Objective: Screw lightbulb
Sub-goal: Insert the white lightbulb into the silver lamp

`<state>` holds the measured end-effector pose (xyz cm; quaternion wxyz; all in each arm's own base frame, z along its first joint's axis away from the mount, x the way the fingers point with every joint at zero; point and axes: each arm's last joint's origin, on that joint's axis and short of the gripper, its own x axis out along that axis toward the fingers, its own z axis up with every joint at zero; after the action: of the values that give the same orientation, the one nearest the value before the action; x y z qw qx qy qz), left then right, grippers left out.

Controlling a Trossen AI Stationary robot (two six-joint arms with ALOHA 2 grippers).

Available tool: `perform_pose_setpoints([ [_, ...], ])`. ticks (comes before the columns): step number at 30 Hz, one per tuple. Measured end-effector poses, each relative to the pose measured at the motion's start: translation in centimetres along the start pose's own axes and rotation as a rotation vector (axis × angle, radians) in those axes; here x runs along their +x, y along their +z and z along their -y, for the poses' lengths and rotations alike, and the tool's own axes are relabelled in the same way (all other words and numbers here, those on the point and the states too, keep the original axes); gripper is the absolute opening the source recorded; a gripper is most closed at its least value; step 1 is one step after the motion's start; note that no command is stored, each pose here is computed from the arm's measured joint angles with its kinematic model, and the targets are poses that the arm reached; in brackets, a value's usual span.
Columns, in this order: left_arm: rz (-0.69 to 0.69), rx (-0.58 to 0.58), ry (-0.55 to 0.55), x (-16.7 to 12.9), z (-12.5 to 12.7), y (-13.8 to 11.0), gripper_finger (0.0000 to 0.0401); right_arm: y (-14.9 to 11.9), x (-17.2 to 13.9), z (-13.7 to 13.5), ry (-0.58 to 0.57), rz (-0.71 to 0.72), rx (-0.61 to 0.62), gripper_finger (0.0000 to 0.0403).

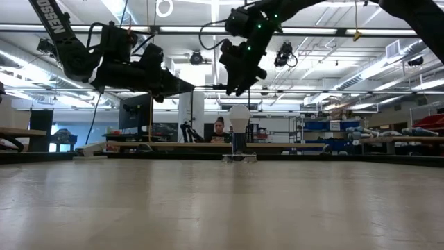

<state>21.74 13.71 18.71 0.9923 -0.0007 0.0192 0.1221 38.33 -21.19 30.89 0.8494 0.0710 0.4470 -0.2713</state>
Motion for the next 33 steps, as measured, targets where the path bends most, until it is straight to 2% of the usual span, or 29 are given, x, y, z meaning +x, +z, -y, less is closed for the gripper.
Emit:
perform_pose_setpoints([
  [5, -0.084, -0.03, 0.075, 0.5, -0.4, -0.1, 0.0005, 0.3, -0.3, 0.2, -0.002, 0.013, -0.063, 0.0261],
  [11, -0.123, -0.032, 0.103, 0.9, -0.7, 0.1, 0.0005, -0.9, 0.4, -0.2, 0.171, -0.04, -0.398, 0.0254],
  [15, -0.123, -0.031, 0.103, 0.9, -0.7, 0.1, 0.0005, -1.0, 0.7, 0.7, 0.172, -0.025, -0.47, 0.025],
  [20, -0.122, -0.027, 0.103, 0.9, -0.7, 0.1, 0.0005, -1.7, 1.5, 3.0, 0.203, -0.036, -0.43, 0.0247],
  [25, -0.122, -0.022, 0.103, 0.9, -0.7, 0.1, 0.0005, -2.7, 2.5, 3.5, 0.283, -0.056, -0.357, 0.0246],
  [29, -0.123, -0.021, 0.103, 0.9, -0.7, 0.1, 0.0005, -3.0, 2.9, 3.2, 0.271, -0.053, -0.334, 0.0245],
  [33, -0.123, -0.021, 0.103, 0.9, -0.7, 0.1, 0.0005, -3.1, 3.3, 3.1, 0.226, -0.066, -0.203, 0.0236],
])
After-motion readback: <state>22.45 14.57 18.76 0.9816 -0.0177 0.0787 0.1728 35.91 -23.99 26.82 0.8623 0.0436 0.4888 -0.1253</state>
